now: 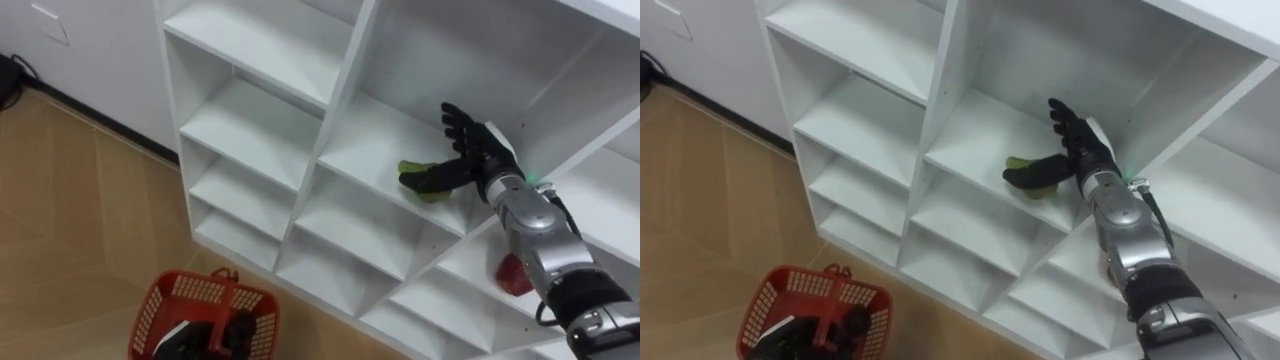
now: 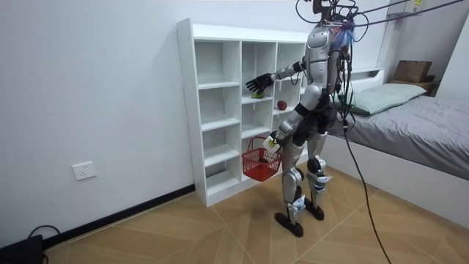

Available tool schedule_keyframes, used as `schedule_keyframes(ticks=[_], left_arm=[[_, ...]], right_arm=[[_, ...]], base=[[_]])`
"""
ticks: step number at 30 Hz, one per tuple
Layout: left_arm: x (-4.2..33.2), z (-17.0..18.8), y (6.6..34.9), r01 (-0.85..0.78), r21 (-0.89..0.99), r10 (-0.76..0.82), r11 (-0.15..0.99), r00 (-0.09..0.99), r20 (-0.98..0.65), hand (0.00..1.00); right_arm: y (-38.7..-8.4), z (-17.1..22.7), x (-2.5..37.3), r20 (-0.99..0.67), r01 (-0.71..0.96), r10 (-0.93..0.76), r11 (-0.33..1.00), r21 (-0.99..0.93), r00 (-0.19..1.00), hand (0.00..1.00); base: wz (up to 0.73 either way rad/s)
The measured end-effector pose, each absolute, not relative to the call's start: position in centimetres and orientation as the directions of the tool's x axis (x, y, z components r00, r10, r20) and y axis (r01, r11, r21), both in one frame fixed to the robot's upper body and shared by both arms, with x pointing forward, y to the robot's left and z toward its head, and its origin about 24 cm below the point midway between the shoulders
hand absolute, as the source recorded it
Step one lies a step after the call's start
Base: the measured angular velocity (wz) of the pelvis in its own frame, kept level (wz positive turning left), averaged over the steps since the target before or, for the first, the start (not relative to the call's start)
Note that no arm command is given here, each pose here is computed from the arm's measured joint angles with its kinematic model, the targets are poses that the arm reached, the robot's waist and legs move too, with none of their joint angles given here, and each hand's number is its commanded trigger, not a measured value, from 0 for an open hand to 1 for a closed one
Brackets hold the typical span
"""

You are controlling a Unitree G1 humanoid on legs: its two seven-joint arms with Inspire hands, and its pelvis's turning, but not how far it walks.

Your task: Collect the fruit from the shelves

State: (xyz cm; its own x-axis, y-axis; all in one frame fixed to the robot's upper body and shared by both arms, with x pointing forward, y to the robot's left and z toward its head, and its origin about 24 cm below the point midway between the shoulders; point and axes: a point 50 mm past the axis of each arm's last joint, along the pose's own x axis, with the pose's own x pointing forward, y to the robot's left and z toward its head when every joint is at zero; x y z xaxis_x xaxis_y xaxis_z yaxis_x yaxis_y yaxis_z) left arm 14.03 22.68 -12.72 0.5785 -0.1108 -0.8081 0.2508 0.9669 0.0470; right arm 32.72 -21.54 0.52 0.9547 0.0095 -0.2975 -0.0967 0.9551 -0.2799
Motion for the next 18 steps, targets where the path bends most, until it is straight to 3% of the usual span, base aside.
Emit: schedule_keyframes(ticks=[18], left_arm=[[14.24,-12.82,22.75,0.243,0.052,-0.099,0.969,0.572,-0.814,1.0]], right_arm=[[-21.6,-0.07,32.47,-0.337,-0.148,0.027,0.929,-0.34,0.941,0.0]], base=[[0.0]])
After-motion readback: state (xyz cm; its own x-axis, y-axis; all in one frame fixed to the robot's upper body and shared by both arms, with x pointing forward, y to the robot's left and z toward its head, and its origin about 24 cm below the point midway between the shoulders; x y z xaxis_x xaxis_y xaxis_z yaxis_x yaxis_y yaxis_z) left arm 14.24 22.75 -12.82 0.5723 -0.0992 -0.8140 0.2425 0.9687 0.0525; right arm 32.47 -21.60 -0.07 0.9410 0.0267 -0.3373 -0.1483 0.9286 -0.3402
